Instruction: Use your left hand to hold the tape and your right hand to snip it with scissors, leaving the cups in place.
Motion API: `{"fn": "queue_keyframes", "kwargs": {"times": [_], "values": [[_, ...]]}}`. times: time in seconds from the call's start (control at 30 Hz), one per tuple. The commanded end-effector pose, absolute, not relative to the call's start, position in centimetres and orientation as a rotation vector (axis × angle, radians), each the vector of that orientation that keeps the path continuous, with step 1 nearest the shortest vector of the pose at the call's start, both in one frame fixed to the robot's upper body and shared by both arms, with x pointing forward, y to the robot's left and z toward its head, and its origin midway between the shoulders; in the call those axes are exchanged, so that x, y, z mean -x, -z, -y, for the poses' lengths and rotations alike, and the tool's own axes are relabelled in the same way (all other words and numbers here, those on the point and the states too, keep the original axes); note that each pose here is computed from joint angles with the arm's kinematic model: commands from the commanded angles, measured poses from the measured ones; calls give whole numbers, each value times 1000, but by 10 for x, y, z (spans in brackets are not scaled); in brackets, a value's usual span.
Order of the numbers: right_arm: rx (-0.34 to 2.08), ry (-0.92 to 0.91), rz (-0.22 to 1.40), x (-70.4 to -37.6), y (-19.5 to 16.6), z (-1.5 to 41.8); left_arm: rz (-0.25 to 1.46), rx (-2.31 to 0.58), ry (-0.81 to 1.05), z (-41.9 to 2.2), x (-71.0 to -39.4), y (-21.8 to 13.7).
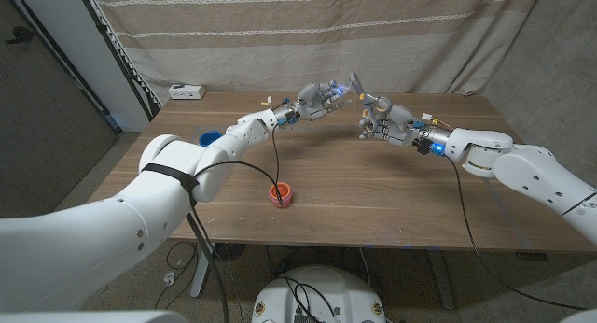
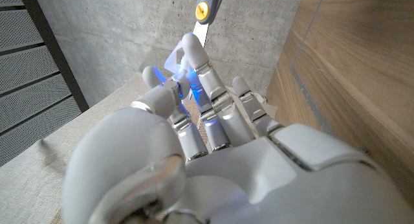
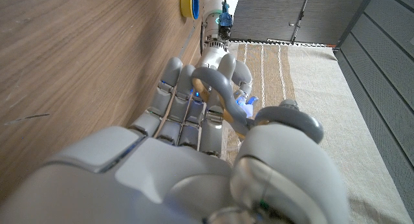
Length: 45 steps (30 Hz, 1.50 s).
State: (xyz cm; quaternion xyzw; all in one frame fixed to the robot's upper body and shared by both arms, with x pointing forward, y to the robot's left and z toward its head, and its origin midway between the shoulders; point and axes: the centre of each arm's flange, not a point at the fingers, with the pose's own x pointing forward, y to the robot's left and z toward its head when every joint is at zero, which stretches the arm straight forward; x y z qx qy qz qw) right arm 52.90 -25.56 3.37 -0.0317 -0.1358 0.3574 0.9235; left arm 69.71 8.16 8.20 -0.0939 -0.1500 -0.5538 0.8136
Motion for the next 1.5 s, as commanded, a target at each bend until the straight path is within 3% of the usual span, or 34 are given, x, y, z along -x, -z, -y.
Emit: {"fn": "queue_keyframes", "kwargs": {"times": [0.03, 1.5], "values": [[61, -725, 284, -529, -35, 258, 310, 198, 1184, -82, -697, -78], [64, -700, 301, -525, -36, 261, 302, 211, 1193, -80, -697, -74]]}}
